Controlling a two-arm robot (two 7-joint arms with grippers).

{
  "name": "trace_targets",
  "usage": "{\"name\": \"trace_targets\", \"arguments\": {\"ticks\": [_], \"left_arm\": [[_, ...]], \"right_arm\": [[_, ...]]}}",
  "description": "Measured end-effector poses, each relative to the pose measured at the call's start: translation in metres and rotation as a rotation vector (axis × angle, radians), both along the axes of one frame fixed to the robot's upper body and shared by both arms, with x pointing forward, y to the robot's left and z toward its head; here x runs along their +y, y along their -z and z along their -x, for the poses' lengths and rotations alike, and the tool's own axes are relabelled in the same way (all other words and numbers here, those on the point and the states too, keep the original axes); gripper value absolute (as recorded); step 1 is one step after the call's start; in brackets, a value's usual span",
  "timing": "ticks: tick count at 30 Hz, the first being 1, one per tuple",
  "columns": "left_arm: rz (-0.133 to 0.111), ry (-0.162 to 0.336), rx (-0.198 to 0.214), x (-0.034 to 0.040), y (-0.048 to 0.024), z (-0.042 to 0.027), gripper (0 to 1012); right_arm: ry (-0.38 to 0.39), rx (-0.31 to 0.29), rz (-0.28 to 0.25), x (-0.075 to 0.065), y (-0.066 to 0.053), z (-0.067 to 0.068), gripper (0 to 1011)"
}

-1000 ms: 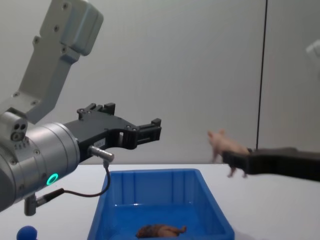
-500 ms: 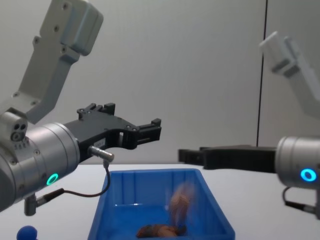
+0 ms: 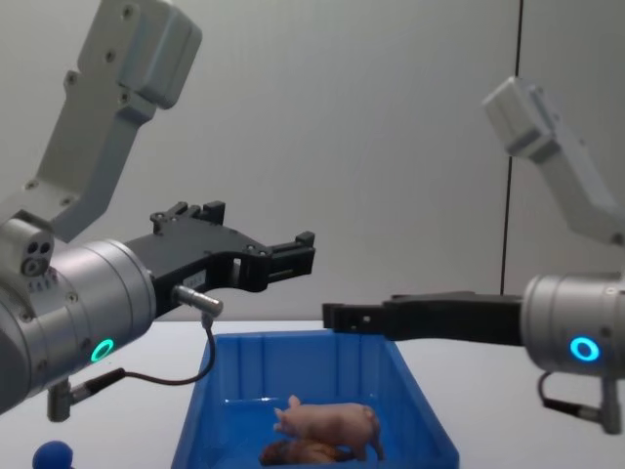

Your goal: Pick up the two dolls from the table and place them into the box.

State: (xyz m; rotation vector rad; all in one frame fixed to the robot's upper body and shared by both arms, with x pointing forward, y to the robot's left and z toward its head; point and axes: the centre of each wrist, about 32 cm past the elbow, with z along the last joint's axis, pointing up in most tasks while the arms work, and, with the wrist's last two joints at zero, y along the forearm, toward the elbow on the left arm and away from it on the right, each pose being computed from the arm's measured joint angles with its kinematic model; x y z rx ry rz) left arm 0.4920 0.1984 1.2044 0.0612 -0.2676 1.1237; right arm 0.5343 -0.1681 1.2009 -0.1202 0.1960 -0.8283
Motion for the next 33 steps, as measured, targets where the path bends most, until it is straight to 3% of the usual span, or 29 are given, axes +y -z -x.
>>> {"name": "trace_targets", "arguments": {"ticks": [3, 19, 28, 33], "left_arm": [[0.000, 0.000, 0.000, 0.0000, 0.0000, 0.0000, 1003], [0.000, 0.000, 0.000, 0.0000, 0.0000, 0.0000, 1003], [-0.003, -0.002, 0.001, 0.0010, 0.0002, 0.0005, 1003], [-0.025, -0.013, 0.004, 0.0063, -0.0015, 0.0040, 1003]], "right_arm": [[0.016, -0.018, 0.000, -0.010, 0.000, 0.002, 1001], [0.089, -0.102, -0.025, -0.072, 0.000, 0.024, 1001], [0.107, -0.127, -0.033, -0.090, -0.001, 0.034, 1001], [0.112, -0.134, -0.034, -0.095, -0.001, 0.037, 1001]]}}
